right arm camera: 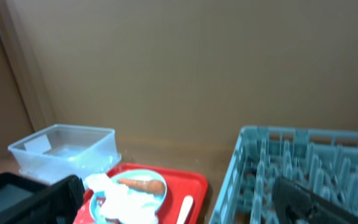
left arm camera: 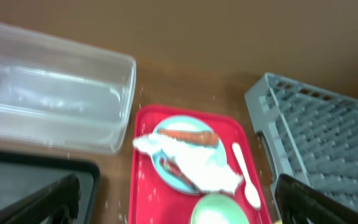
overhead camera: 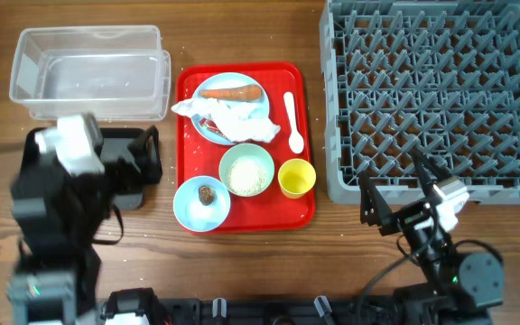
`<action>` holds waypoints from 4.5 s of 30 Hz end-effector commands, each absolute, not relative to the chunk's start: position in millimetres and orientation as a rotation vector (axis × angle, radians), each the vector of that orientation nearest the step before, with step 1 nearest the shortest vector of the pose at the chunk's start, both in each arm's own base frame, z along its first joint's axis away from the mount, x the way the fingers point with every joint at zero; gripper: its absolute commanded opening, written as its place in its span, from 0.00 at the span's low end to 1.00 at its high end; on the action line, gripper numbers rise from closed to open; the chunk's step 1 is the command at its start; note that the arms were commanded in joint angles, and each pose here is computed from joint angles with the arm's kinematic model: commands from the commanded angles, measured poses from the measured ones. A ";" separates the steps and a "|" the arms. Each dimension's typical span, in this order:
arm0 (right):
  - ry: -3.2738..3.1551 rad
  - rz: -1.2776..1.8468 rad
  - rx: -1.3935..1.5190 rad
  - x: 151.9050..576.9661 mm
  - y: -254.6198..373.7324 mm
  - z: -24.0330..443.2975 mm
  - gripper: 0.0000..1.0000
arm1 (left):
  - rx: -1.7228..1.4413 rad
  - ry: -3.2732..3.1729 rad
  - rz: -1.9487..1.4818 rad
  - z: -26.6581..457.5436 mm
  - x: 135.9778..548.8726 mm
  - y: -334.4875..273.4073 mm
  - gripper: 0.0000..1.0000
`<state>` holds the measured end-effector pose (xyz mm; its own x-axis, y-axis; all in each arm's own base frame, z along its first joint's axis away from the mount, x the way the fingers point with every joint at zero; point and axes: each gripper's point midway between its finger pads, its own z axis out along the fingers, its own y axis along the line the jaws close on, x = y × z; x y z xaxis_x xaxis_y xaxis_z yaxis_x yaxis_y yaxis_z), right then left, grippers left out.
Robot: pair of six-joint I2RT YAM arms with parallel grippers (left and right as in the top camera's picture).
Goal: Sort waste into correct bins and load items into the dishwasher rack
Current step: 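Raise both arms from rest toward the red tray, then grasp the white tissue with the left gripper and drop it in the clear bin, then grasp the red snack wrapper with the left gripper, drop it in the clear bin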
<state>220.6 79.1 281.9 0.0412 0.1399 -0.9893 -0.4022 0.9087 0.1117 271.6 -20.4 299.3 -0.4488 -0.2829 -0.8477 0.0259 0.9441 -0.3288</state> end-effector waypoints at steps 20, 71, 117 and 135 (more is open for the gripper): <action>2.609 0.497 -0.308 337.4 115.8 205.8 1.00 | -0.081 2.469 -0.466 268.3 375.9 -71.5 1.00; 2.539 0.415 -0.289 306.3 99.9 243.7 0.91 | -0.440 2.462 -0.076 219.0 482.0 -26.8 0.04; 2.532 0.415 -0.290 308.0 100.2 243.5 0.89 | -0.365 2.463 -0.165 201.2 501.8 46.6 0.86; 2.554 0.414 -0.292 303.7 99.4 240.2 0.89 | -0.625 2.795 -0.014 37.5 428.8 -147.1 0.77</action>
<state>303.6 103.3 234.1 -0.8470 -0.1192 -0.5181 -0.2848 0.9246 0.2529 432.8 -167.5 66.0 -0.9074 -0.3227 -0.2694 -0.2932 0.9451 -0.1444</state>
